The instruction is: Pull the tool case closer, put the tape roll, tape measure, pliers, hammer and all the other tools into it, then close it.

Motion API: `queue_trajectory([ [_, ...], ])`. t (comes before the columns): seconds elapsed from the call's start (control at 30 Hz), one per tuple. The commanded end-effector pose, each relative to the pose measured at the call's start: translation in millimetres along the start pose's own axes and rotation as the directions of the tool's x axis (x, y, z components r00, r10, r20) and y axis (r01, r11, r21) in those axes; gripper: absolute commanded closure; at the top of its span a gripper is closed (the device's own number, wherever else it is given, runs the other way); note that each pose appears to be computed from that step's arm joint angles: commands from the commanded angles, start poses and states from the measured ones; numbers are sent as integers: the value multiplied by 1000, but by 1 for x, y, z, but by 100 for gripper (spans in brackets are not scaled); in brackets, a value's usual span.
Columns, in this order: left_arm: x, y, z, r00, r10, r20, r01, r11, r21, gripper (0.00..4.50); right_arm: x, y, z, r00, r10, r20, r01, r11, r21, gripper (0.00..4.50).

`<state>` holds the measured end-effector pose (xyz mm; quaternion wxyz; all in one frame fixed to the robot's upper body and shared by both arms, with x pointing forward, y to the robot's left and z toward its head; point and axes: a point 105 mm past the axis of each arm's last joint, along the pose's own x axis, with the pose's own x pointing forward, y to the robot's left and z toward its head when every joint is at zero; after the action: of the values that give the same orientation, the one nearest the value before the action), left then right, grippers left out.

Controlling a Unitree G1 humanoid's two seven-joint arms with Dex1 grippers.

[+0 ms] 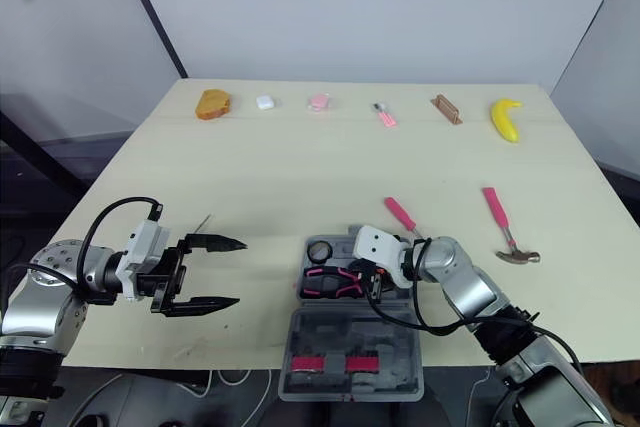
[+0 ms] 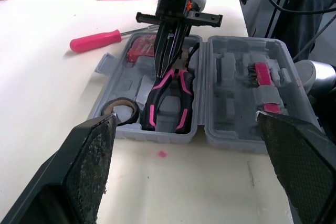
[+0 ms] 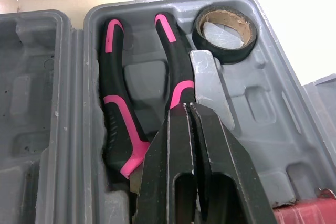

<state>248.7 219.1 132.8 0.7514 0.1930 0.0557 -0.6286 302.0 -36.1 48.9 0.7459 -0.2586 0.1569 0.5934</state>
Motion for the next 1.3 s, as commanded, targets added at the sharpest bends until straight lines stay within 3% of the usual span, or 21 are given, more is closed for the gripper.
queue_trajectory([
  [0.03, 0, 0, 6, 1000, -4, 12, 4, 1000, 29, 0, 12, 28, -67, 968, 104, -230, -82, 991, 102, 439],
  [0.33, 0, 0, 5, 1000, 0, 14, 0, 1000, 21, 0, 19, 41, -104, 919, 177, -351, -144, 982, 118, 439],
  [0.6, 2, -1, 5, 1000, 4, 23, -4, 1000, 14, 0, 25, 42, -107, 925, 171, -340, -136, 983, 124, 439],
  [0.8, 3, -2, 4, 999, 10, 32, -10, 1000, -4, 0, 21, 34, -78, 965, 147, -218, -114, 981, 157, 439],
  [1.03, 10, -4, -1, 999, 38, 39, -36, 998, -56, 0, 5, 7, -34, 998, 2, -67, 5, 995, 98, 439],
  [1.3, 17, 5, -2, 987, 144, 65, -139, 987, -78, 0, -23, -11, 20, 971, -141, 193, 100, 973, 209, 439],
])
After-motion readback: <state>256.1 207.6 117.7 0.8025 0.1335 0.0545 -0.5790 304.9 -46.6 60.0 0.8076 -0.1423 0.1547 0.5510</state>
